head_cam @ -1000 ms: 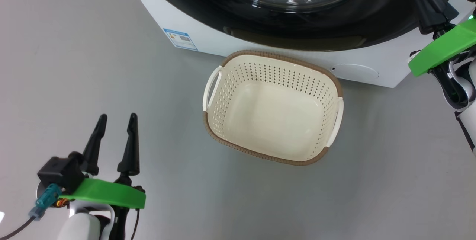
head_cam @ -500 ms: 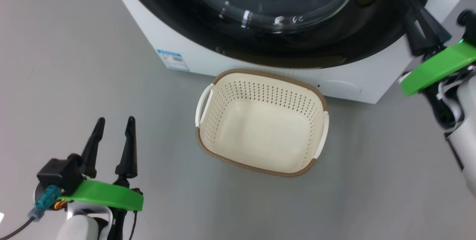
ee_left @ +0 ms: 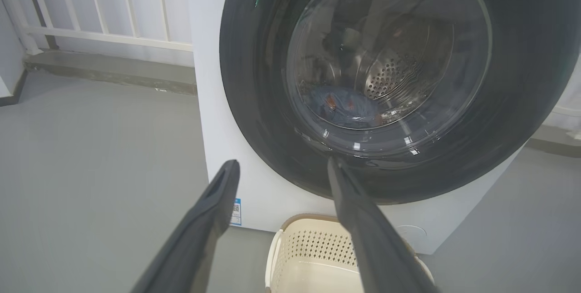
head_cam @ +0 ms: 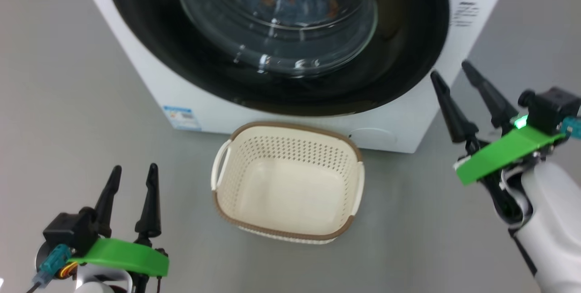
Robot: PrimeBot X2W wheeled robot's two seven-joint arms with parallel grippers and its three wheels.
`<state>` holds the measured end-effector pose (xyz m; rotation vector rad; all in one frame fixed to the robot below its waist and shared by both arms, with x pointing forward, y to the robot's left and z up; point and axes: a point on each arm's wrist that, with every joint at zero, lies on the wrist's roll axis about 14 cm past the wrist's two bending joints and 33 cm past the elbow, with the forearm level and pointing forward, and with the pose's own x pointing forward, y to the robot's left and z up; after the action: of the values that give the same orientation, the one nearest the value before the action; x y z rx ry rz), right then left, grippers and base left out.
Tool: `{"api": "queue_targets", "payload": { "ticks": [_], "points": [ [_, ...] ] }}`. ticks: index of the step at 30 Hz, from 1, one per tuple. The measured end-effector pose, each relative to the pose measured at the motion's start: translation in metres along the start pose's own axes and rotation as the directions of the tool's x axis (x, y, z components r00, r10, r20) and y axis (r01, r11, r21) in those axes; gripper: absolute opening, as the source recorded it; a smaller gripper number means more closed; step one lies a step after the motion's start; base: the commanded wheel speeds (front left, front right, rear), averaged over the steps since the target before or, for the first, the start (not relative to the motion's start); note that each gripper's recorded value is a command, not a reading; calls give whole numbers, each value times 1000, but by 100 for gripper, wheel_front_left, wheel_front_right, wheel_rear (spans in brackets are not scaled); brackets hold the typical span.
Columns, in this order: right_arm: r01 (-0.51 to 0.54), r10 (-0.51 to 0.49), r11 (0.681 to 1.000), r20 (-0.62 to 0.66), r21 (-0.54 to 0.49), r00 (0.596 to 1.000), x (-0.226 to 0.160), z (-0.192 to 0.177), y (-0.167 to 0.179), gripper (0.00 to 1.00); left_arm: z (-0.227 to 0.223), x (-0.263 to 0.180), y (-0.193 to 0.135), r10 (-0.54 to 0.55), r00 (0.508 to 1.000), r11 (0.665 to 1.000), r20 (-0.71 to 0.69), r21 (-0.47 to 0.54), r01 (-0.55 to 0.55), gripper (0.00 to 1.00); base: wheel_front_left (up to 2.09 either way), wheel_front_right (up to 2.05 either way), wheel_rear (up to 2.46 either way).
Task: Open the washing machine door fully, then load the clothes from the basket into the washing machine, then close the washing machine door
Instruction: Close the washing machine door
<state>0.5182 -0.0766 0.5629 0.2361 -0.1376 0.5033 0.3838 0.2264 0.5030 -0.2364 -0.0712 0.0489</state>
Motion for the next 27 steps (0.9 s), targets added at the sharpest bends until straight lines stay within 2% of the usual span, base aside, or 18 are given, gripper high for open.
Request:
{"api": "queue_targets", "payload": {
  "ticks": [16, 27],
  "points": [
    [166, -166, 986, 38, -2, 985, -96, 21, -20, 100, 3, -4, -47, -131, 991, 991, 21, -38, 131, 100, 0, 0, 0],
    [267, -265, 963, 73, -30, 962, -138, 32, -34, 100, 7, -6, -75, -219, 975, 973, 34, -71, 220, 100, 0, 0, 0]
  ]
}}
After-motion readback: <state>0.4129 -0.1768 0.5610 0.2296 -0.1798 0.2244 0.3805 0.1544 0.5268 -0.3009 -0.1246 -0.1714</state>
